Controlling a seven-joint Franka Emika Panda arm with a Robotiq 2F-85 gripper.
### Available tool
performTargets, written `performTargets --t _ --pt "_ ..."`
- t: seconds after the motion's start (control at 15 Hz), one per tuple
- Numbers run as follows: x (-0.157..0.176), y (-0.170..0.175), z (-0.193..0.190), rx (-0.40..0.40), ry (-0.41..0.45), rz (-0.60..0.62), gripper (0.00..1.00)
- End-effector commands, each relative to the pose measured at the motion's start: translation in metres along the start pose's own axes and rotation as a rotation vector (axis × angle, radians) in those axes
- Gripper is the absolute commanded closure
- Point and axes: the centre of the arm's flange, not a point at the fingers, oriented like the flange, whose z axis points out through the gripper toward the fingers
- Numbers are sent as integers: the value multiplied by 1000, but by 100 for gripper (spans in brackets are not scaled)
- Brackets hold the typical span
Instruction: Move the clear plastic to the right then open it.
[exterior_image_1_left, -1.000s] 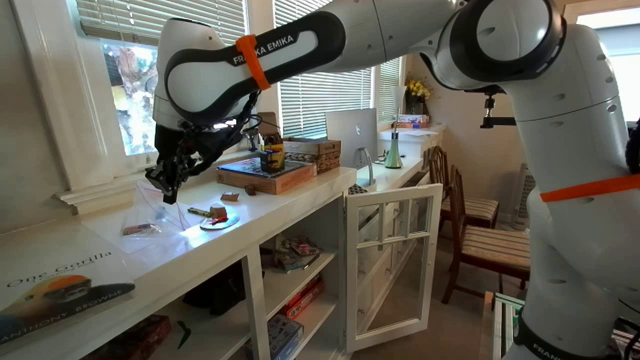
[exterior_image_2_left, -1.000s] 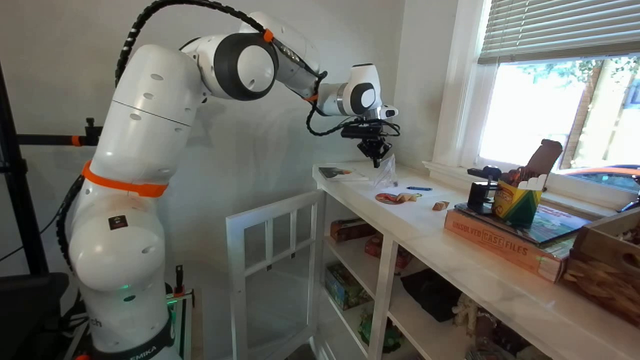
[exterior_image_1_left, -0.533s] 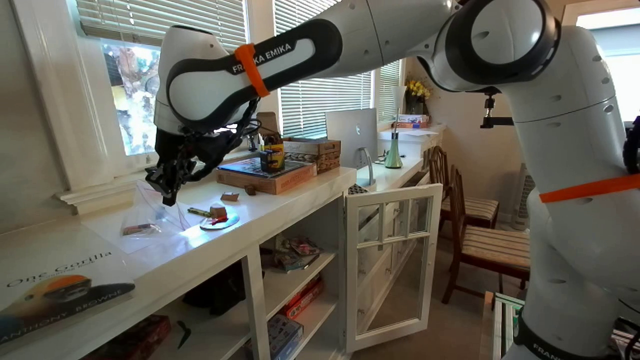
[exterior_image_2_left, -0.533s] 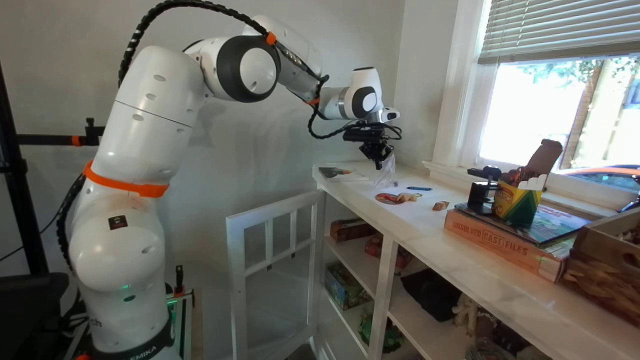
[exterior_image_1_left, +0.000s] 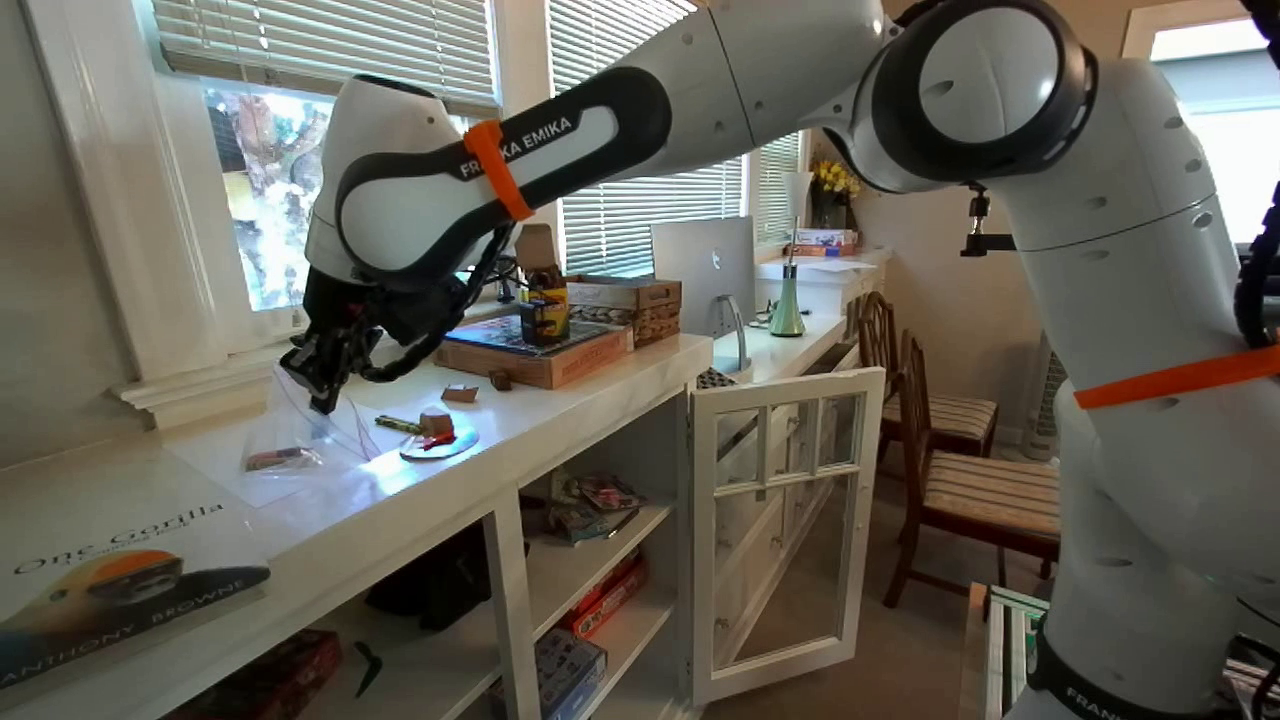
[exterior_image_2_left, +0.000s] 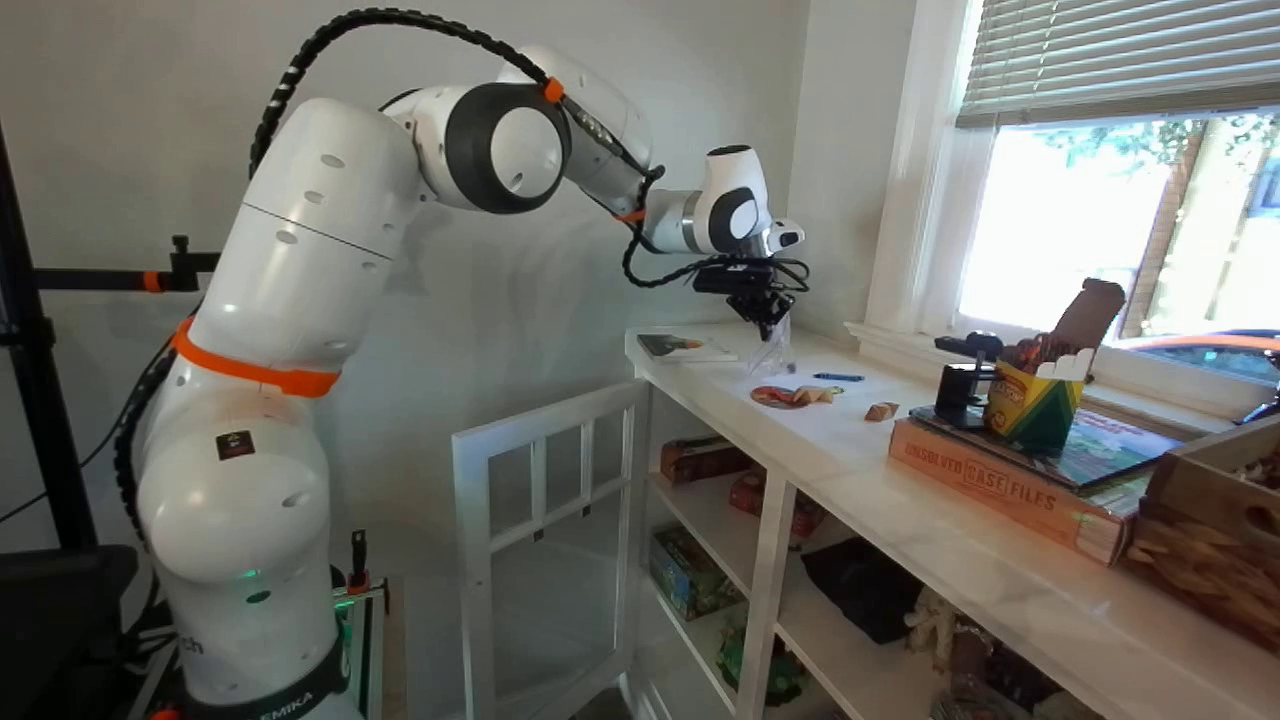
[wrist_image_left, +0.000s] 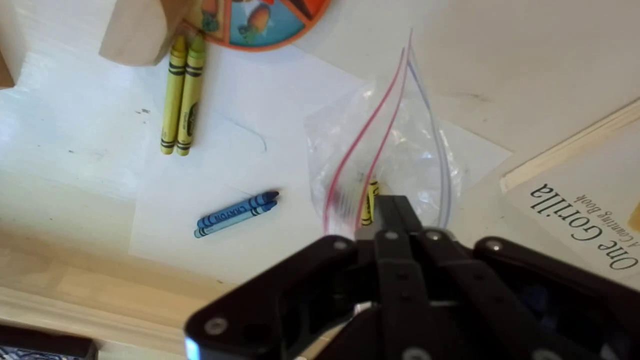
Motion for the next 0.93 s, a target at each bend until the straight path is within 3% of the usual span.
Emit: performTargets --t 0.0,0.2,0.27,0.33,0.87 --pt "-6 1 9 3 27 21 100" --pt "-5 1 11 -1 36 31 100" --pt "-6 1 12 -3 36 39 74" --pt "-5 1 12 -3 36 39 74" --pt "-4 4 13 -3 37 53 14"
